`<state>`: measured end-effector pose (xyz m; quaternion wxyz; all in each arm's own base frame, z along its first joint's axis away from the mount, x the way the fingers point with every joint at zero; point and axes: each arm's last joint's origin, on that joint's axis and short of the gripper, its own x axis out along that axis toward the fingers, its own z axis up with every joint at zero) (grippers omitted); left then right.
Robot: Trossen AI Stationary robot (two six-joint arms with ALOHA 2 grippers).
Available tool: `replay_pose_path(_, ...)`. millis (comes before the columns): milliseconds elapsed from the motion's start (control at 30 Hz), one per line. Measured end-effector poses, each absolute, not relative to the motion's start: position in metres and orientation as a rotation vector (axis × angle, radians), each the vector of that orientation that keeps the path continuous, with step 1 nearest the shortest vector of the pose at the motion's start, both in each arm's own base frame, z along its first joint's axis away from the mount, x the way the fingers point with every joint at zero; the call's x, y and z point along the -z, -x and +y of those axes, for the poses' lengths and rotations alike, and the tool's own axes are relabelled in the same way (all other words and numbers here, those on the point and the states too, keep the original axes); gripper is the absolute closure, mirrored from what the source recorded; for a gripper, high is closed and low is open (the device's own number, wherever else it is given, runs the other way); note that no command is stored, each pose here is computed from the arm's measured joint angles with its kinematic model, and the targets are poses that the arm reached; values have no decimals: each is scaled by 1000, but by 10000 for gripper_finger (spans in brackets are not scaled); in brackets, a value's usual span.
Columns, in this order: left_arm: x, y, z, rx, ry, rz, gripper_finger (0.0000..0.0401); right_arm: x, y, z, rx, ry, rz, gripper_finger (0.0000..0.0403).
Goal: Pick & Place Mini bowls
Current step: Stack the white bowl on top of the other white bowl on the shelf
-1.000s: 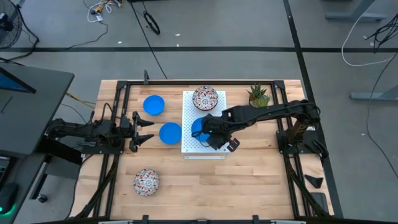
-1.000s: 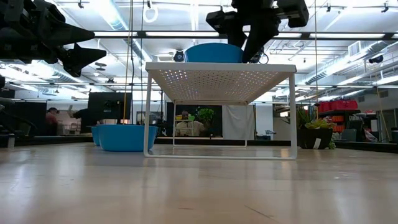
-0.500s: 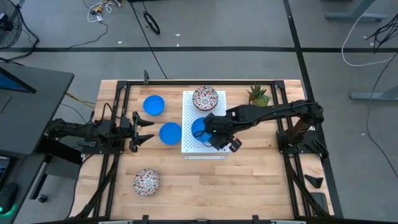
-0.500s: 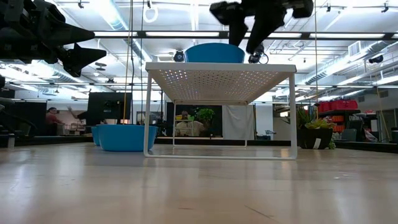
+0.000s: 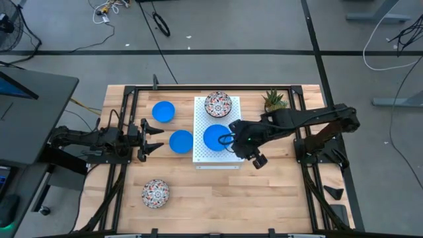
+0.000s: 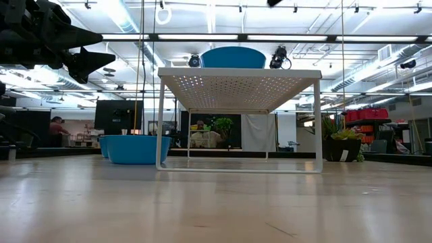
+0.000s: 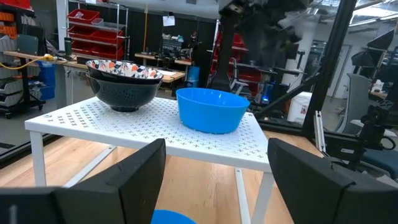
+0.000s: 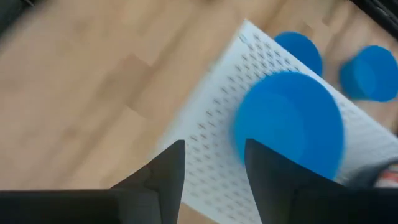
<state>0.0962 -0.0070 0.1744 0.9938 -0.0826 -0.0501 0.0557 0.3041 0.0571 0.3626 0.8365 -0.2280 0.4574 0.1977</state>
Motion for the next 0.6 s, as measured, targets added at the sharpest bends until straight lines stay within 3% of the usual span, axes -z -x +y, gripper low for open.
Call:
replay_pose_path(167,-174,-96,-7,-112,165,-100,113,-373,-293,59,-503,310,932,234)
replay_pose_path(300,-174,-96,-7,-112,165,-100,113,-368,-281,58,-536,306,875,234)
replay_pose_path(600,-174,-96,-7,-112,165,-100,113,-337,-256,39,-440,272,633,234)
